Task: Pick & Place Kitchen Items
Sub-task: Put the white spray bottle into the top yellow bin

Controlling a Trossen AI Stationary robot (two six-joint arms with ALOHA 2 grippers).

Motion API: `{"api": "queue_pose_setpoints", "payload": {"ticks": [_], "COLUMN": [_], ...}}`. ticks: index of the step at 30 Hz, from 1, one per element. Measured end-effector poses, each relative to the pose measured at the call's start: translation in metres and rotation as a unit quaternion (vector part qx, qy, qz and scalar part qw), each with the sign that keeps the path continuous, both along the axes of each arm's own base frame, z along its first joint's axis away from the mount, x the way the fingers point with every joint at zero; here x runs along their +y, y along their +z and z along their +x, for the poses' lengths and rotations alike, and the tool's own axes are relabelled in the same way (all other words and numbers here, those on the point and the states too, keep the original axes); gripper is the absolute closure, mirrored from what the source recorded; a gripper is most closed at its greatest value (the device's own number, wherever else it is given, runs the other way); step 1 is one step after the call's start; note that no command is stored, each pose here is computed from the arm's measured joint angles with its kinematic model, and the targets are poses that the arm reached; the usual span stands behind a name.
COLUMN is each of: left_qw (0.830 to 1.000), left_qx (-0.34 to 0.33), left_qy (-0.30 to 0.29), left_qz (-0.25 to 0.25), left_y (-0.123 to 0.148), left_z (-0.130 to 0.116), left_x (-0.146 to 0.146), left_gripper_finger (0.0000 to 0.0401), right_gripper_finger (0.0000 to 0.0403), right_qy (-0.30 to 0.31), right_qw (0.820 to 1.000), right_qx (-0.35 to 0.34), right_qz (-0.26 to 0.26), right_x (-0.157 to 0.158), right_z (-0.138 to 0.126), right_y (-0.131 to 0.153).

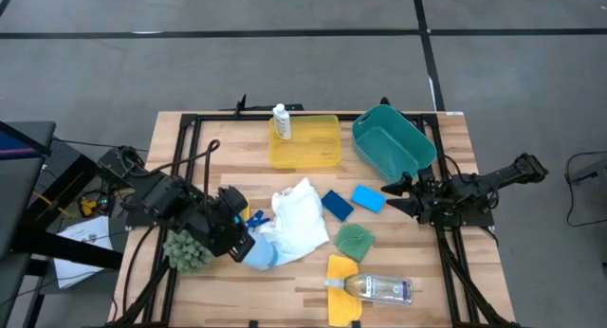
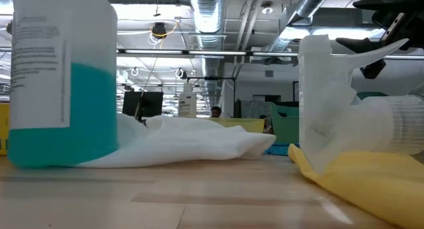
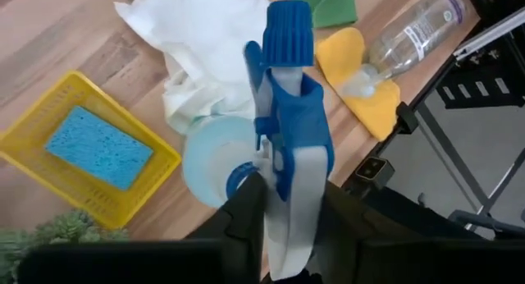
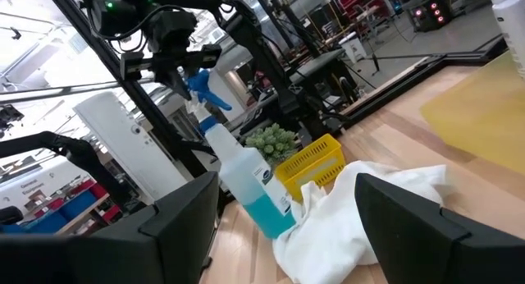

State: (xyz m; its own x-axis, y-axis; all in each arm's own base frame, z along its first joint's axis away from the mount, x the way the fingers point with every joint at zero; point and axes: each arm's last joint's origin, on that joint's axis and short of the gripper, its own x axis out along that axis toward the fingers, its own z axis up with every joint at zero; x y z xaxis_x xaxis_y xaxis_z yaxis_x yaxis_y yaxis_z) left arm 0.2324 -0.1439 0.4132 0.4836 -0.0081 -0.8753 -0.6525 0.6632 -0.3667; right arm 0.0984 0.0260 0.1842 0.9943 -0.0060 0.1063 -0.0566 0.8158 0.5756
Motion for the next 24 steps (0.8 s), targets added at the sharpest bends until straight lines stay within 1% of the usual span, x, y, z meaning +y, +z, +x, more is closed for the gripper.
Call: {"api": "queue_pose_setpoints", "payload": {"ticks": [6,10,13,16,19,22,24], "left_qw": [1.0,0.999,0.998,0.993,0.983,0.978,0.975], "left_qx": [-0.009,-0.028,-0.044,-0.099,-0.163,-0.185,-0.187], "left_qy": [-0.018,-0.026,-0.038,-0.062,-0.088,-0.092,-0.102], "left_qz": [-0.011,-0.011,-0.006,-0.001,0.007,0.031,0.06], "left_y": [0.002,0.01,0.018,0.029,0.043,0.049,0.049], "left_z": [0.001,-0.005,-0.011,-0.012,-0.014,-0.013,-0.011], "left_x": [-0.001,0.003,0.007,0.009,0.011,0.018,0.023], "left_gripper_finger": [0.0345,0.0349,0.0368,0.0375,0.0375,0.0375,0.0375], "right_gripper_finger": [0.0125,0.0125,0.0125,0.0125,0.0125,0.0125,0.0125], "right_qy": [0.0,0.0,0.0,0.0,0.0,0.0,0.0], "right_qw": [1.0,1.0,1.0,1.0,1.0,1.0,1.0], "right_qx": [-0.006,-0.006,-0.006,-0.005,-0.005,-0.005,-0.005], "right_qz": [0.002,0.002,0.002,0.002,0.001,0.001,0.001], "right_x": [0.0,0.0,0.0,0.0,0.0,0.0,0.0], "right_z": [0.0,0.0,0.0,0.0,0.0,0.0,0.0], "right_y": [0.001,0.001,0.001,0.001,0.001,0.001,0.001]}}
